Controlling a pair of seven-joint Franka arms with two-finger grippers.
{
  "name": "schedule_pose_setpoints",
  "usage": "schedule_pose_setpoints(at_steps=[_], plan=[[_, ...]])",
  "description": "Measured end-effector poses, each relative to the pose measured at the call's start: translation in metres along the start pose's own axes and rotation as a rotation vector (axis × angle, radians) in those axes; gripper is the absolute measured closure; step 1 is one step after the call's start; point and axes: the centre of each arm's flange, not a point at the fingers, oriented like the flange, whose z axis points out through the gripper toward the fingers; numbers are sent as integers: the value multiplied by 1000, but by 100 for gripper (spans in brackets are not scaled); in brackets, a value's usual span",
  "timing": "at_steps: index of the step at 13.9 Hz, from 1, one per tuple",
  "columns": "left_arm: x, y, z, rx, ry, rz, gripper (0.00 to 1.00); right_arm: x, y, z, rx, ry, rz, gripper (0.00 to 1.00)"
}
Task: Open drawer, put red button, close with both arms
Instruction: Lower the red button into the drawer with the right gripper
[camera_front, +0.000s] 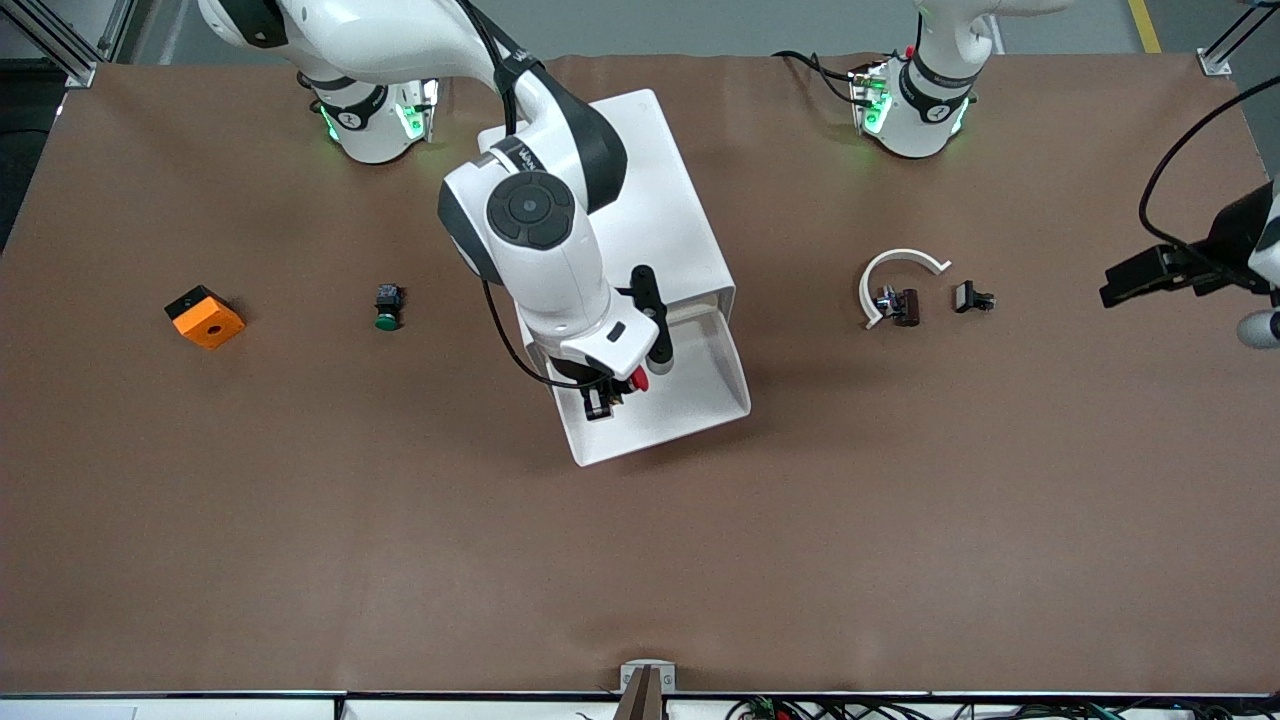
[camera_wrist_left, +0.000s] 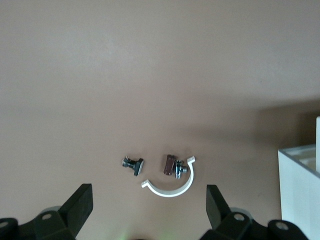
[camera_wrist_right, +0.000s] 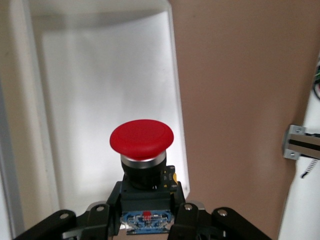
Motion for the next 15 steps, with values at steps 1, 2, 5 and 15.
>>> schedule_pose_setpoints(at_steps=[1,2,5,15], plan=[[-10,-1,-1,-2,7,2,0,-1,-1,4,16,2,-3,58],[-21,0,0,-4,15,7,0,1,-2,8,27,8,-4,58],[-50,2,13,-3,2,20,0,9,-4,21,37,23,-7,58],[-55,1,21,1,-23,17,0,9,7,53,-17,47,17,58]])
